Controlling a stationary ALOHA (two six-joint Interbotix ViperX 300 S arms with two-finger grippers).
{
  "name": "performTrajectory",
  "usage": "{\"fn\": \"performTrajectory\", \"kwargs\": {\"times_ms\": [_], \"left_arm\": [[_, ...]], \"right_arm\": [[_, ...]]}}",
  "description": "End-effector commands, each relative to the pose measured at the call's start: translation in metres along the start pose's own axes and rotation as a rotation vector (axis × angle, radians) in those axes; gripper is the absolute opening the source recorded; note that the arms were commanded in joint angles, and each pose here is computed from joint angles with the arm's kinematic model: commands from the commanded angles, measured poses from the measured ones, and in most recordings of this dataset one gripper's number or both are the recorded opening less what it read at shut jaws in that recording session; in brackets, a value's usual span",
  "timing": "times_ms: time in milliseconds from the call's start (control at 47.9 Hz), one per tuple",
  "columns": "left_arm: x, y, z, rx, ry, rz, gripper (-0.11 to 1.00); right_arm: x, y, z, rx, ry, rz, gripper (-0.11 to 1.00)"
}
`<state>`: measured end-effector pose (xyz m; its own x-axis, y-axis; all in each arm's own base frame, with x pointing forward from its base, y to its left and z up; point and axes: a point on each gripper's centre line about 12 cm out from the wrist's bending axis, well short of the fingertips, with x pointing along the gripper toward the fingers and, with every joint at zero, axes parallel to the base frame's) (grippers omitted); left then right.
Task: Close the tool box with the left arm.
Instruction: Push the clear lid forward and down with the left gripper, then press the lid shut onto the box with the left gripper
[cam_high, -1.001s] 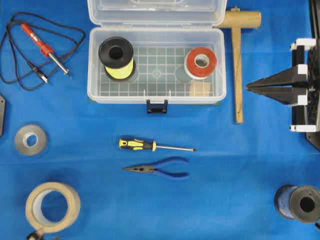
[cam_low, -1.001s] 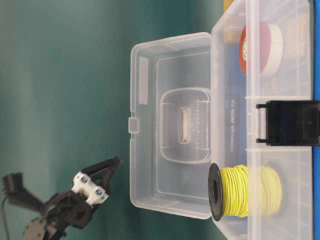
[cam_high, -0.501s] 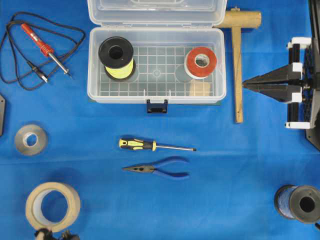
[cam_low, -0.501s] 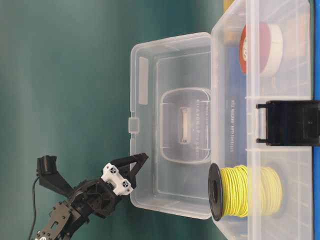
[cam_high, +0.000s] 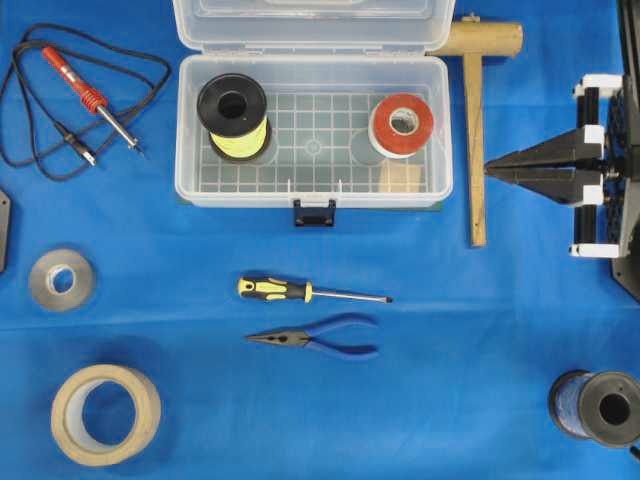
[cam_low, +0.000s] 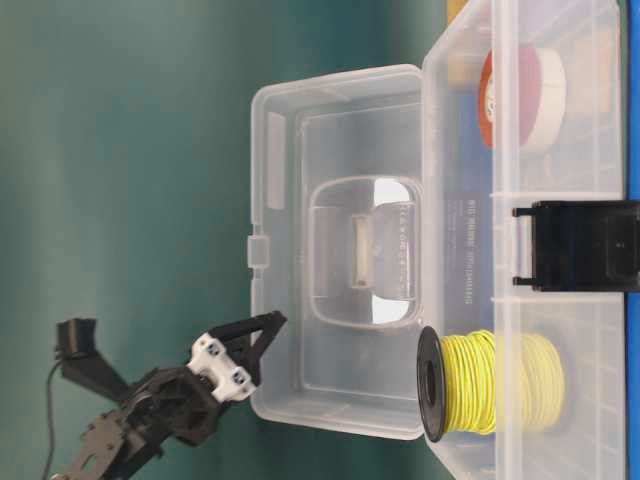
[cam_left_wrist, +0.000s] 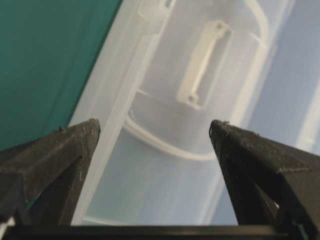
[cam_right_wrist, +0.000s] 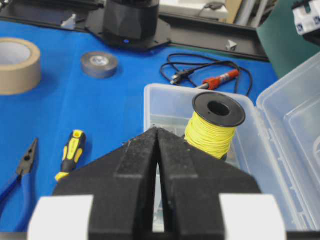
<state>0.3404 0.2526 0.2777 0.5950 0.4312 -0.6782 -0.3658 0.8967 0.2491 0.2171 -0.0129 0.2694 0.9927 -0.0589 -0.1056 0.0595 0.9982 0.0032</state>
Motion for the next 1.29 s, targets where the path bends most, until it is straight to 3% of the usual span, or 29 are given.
{"fn": "performTrajectory", "kwargs": {"times_ms": [0,230,542,647,751,1085,1273], "left_arm": [[-0.016,-0.026,0.009,0.023,-0.01,-0.051,0.93],[-0.042,-0.059,0.011,0.045,-0.041,-0.105,0.93],[-0.072,-0.113,-0.007,0.118,-0.061,-0.217,0.93],[-0.081,-0.131,-0.013,0.065,-0.064,-0.254,0.93],[-0.089,-0.148,-0.022,0.05,-0.058,-0.292,0.93],[-0.132,-0.208,-0.039,0.065,-0.174,-0.452,0.93],[-0.154,-0.216,-0.05,0.05,-0.258,-0.504,0.92]], "right_arm": [[0.001,0.0,0.005,0.0,-0.017,-0.001,0.0],[0.001,0.0,0.005,0.0,-0.017,-0.001,0.0],[0.001,0.0,0.004,0.0,-0.012,-0.001,0.0],[0.001,-0.001,0.004,0.0,-0.012,-0.003,0.0],[0.001,-0.001,0.004,0.002,-0.011,-0.003,0.0],[0.003,-0.001,0.002,-0.001,-0.002,-0.005,0.0],[0.004,-0.001,0.001,-0.001,0.003,-0.005,0.0]]}}
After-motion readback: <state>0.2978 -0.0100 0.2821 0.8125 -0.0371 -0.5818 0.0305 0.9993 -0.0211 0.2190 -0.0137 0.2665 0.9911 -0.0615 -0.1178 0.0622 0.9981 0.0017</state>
